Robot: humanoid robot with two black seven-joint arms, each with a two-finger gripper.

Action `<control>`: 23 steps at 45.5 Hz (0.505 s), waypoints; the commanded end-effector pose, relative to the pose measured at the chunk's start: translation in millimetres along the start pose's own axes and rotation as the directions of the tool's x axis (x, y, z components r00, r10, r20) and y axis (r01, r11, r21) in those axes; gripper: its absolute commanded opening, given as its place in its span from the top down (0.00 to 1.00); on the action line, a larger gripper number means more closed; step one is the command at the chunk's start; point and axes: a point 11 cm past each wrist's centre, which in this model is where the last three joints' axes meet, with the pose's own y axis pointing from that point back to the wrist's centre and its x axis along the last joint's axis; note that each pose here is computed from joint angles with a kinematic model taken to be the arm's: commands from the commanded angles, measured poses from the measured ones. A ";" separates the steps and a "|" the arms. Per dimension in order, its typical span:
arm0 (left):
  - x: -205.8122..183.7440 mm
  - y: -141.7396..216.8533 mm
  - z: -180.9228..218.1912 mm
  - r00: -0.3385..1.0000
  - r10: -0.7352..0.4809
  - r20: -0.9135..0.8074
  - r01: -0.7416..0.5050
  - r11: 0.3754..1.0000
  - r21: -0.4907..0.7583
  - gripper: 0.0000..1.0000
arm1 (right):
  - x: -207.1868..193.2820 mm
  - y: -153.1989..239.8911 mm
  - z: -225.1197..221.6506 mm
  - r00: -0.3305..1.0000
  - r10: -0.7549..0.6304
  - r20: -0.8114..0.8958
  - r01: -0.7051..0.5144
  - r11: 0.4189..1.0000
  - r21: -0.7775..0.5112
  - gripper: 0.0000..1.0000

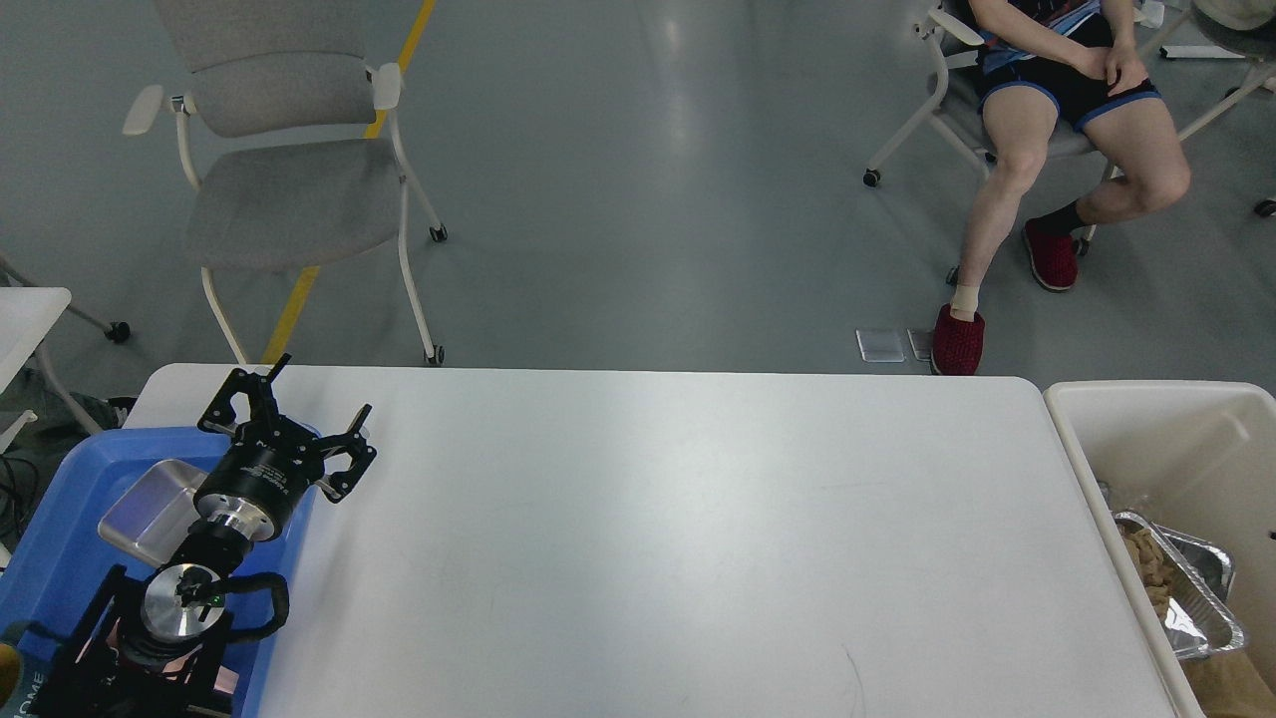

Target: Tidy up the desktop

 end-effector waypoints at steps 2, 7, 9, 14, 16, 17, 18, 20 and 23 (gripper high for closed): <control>0.4 0.3 -0.6 1.000 0.002 -0.002 -0.002 1.000 0.000 0.03 | -80.7 -14.6 -31.7 0.975 -0.207 0.085 0.195 0.971 0.136 0.00; 0.5 0.3 -0.6 1.000 0.003 -0.002 -0.003 1.000 0.000 0.03 | -141.7 -3.9 -52.5 0.912 -0.408 0.039 0.388 0.890 0.241 0.00; 0.4 0.3 -0.6 1.000 0.002 -0.002 -0.002 1.000 0.000 0.03 | -156.6 -1.4 -53.2 0.893 -0.448 0.036 0.425 0.868 0.255 0.00; 0.3 0.0 0.7 1.000 0.003 -0.003 -0.003 1.000 -0.005 0.03 | -210.8 -7.8 -31.1 0.833 -0.545 0.098 0.506 0.821 0.264 0.00; 0.9 0.4 0.4 1.000 0.004 -0.003 -0.004 1.000 -0.004 0.03 | -224.5 -7.8 -31.0 0.812 -0.570 0.125 0.512 0.799 0.316 0.00; 0.2 0.2 0.1 1.000 0.002 -0.004 -0.002 1.000 -0.005 0.03 | -229.7 -7.5 -32.4 0.803 -0.580 0.137 0.508 0.786 0.353 0.00; 0.1 0.2 0.1 1.000 0.002 -0.006 -0.002 1.000 -0.007 0.03 | -232.6 -6.9 -34.1 0.796 -0.586 0.148 0.495 0.773 0.396 0.00; -0.2 0.0 -0.7 1.000 0.002 -0.010 -0.002 1.000 -0.008 0.03 | -238.8 -5.2 -33.6 0.781 -0.601 0.169 0.461 0.738 0.493 0.00; 0.1 0.3 -1.6 1.000 0.003 -0.011 -0.003 1.000 -0.007 0.03 | -244.0 -4.5 -23.6 0.767 -0.606 0.211 0.386 0.699 0.602 0.00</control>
